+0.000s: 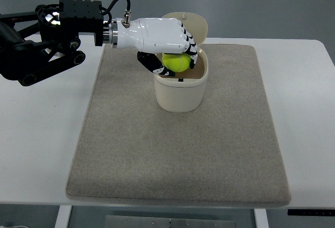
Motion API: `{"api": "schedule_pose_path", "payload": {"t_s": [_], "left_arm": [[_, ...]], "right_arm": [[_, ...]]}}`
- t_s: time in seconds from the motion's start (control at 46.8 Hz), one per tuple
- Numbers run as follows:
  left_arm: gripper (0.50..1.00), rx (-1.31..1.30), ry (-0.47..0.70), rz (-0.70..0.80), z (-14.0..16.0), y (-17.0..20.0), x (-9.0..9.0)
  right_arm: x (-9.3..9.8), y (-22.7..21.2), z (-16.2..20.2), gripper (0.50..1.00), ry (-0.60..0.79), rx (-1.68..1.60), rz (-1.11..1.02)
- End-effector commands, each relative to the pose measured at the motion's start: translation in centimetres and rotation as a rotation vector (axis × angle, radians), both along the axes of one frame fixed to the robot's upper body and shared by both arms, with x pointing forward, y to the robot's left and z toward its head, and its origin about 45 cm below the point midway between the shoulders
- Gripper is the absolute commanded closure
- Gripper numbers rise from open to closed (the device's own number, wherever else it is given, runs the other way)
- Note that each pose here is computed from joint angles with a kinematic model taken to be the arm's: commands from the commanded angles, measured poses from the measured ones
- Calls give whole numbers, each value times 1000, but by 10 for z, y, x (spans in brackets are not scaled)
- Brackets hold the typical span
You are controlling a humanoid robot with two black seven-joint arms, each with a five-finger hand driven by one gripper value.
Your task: Put tennis ball into box with left hand
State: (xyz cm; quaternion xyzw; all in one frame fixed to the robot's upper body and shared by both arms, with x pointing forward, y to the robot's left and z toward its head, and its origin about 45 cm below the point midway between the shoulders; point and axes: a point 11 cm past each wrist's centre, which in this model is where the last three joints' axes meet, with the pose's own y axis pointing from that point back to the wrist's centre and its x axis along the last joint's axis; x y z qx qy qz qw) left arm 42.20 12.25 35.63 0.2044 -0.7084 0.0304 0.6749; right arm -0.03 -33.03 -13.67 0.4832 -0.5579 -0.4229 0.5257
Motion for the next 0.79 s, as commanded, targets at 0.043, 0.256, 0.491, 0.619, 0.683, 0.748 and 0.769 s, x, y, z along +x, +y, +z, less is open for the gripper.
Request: {"api": "schedule_pose_path", "payload": {"t_s": [0.043,0.256,0.491,0.619,0.683,0.748,0.769], "left_arm": [[896,-17,0,-18,-2,-11,-1],[754,-20,13,-17,-7,-11,-2],[690,-8,20,3,-5,1,-1],[688,-20,27,27,5,22,-6],[641,-31,40,44,9,35,-9],[613,-42,50,60,13,47,-13],[613,-43,57,67,14,52,-15]], "right_arm": [[0,0,0,599,0,0,0],[0,0,0,599,0,0,0],[0,0,0,599,0,0,0],[0,0,0,599,0,0,0],[0,0,0,599,0,0,0],[0,0,0,599,0,0,0],[0,0,0,599,0,0,0]]}}
